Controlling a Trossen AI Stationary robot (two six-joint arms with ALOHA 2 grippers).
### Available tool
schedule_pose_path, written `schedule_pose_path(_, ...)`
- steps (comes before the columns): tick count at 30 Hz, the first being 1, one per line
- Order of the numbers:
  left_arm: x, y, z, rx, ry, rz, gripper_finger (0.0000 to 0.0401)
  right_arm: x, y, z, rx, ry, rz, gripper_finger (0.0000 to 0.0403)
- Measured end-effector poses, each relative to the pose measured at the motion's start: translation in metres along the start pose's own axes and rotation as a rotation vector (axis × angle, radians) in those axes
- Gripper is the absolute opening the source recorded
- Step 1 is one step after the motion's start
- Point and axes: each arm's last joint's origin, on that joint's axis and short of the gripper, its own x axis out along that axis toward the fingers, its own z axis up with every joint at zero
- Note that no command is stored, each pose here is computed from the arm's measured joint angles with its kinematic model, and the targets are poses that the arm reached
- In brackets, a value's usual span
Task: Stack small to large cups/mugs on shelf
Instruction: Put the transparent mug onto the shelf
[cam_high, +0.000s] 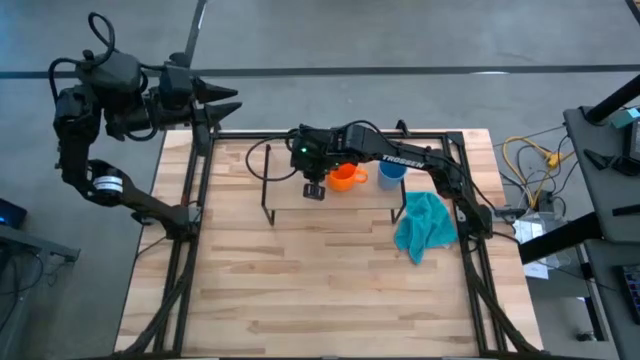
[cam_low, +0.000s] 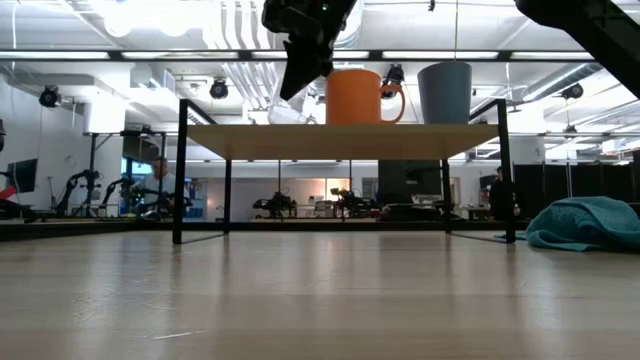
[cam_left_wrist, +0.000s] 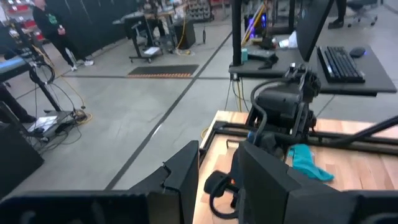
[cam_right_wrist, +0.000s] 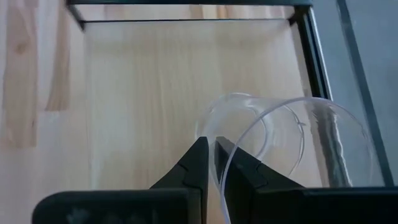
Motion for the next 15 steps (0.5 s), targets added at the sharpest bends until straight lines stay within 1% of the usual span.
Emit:
schedule_pose_path(4,-0.0002,0.0005,0.0039,-0.009,-0.039,0.004,0.0101,0.0000,-0.0002,-0.0004,0.021,0.004,0.001,0.0029)
schedule_pose_path(10,-0.0003,0.0005,0.0043,-0.010,-0.044,0.005,0.0101,-0.0001,0.0020,-0.0003,0.026,0.004,0.009,0.0029)
schedule_pose_path(12,-0.0002,0.0006,0.0042,-0.011,-0.043,0.005,0.0101,-0.0001,0.0021,-0.0002,0.048,0.002,0.031,0.0029)
schedule_pose_path(15,-0.0002,0.0005,0.0042,-0.011,-0.043,0.004,0.0101,0.0001,0.0002,-0.0005,0.129,-0.002,0.093,0.0029)
